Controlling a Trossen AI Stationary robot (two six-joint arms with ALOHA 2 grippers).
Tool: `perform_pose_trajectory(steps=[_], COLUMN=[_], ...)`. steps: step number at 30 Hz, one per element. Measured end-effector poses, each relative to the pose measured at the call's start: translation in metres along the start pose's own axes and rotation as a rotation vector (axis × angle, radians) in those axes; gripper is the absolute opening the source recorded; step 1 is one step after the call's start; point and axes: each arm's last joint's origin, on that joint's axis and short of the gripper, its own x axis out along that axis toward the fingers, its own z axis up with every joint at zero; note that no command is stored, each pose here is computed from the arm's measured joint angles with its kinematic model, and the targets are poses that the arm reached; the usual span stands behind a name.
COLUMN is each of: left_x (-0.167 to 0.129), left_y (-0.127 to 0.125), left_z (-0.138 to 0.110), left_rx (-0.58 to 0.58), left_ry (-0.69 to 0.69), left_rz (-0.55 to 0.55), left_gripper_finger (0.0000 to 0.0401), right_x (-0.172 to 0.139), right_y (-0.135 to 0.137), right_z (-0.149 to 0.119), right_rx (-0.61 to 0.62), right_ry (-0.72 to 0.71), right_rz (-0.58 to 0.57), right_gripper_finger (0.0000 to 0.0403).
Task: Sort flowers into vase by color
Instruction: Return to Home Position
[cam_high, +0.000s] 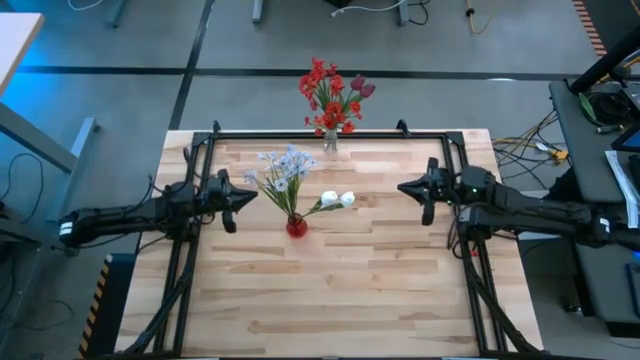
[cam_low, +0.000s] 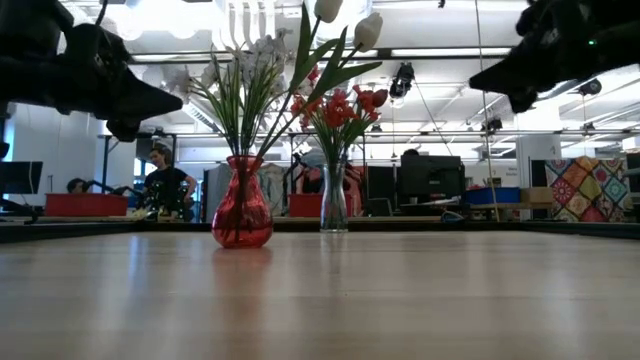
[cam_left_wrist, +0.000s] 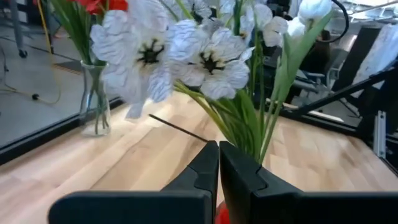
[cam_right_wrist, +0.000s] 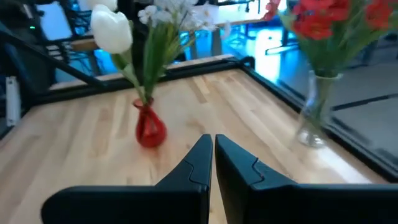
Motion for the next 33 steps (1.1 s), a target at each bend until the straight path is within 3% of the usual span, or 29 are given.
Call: perform_pose_trajectory(steps=[4,12,18,26,33], left_x=[-0.003,-0.008,-0.011,-0.006,-0.005], left_y=[0.003,0.006,0.006,0.01,0.011], left_z=[-0.006,-0.019,-0.016,-0.023,-0.023], left_rx=[0.008,-0.002,0.002,-0.009,-0.016], left_ry=[-0.027,-0.024,-0.057,0.015,0.014], left_rz=[0.025,0.047,0.041,0.093,0.113], left_gripper_finger=[0.0,0.0,0.0,0.0,0.0], right_x=[-0.02,-0.032,-0.027,-0.024,-0.022], right_y=[0.002,0.001,-0.001,-0.002,-0.005], right_z=[-0.005,-0.043,-0.052,-0.062,-0.065], right_rx=[-0.009,0.065,0.066,0.093,0.117], right_ry=[-0.112,-0.212,-0.208,-0.206,-0.174], right_rz=[0.007,0.025,0.023,0.016,-0.073], right_gripper_finger=[0.0012,0.0012,0.0012,0.0012,0.0013])
